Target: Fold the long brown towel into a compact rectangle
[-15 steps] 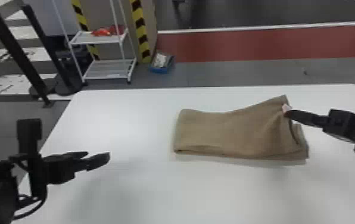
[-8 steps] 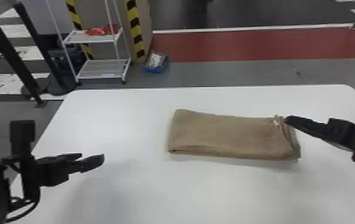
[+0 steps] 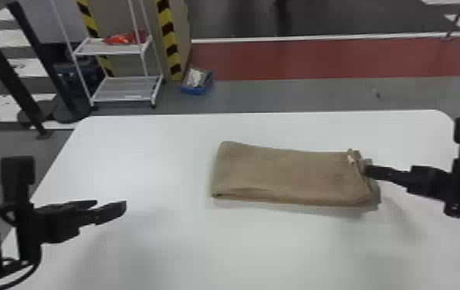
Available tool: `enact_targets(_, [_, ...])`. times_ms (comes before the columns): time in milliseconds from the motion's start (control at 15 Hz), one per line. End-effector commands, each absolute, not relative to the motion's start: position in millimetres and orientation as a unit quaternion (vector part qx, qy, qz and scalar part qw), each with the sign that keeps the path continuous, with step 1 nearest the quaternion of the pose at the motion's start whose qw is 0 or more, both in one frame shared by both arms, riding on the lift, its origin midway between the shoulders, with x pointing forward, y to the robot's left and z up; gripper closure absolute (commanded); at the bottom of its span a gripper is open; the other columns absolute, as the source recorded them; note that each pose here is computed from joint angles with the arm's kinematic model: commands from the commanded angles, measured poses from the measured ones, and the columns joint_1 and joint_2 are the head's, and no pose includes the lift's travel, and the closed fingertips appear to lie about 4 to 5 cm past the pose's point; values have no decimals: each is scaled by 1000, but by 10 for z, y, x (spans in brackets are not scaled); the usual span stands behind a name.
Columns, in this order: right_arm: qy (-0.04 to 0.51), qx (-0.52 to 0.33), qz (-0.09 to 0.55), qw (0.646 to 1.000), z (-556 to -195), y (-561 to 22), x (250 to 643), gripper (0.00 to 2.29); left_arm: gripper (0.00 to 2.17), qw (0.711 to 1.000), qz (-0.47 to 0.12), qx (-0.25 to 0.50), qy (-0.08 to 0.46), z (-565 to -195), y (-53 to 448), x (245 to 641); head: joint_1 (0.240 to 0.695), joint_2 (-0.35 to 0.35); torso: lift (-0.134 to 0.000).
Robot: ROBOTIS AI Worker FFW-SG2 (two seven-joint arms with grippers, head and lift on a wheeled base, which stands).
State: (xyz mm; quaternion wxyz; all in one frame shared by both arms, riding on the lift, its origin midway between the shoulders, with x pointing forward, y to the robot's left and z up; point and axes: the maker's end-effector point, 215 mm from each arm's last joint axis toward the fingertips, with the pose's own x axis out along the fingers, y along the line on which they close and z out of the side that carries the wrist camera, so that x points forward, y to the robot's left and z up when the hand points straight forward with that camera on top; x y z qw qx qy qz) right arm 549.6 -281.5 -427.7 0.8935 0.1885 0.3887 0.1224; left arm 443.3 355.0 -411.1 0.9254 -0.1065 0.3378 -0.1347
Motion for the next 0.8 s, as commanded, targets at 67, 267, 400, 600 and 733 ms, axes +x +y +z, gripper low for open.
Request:
enact_targets(67, [401, 165, 126, 892, -4407, -2729, 5549, 161, 87, 926, -133, -107, 337, -4113, 3570, 4424, 695, 83, -123])
enact_targets(267, [410, 150, 134, 890, -4505, -2606, 5550, 252, 87, 926, -131, -108, 337, -4112, 3596, 4415, 695, 95, -123])
enact_targets(400, [412, 151, 137, 888, -4548, -2575, 5545, 380, 87, 926, -131, -109, 337, -4115, 3596, 4408, 695, 104, -123])
enact_targets(600, [407, 160, 143, 888, -4518, -2560, 5539, 697, 87, 926, -131, -107, 337, -4115, 3607, 4411, 695, 113, -123])
enact_targets(733, [406, 164, 143, 888, -4508, -2554, 5530, 1008, 87, 926, -131, -106, 336, -4116, 3608, 4410, 695, 116, -123])
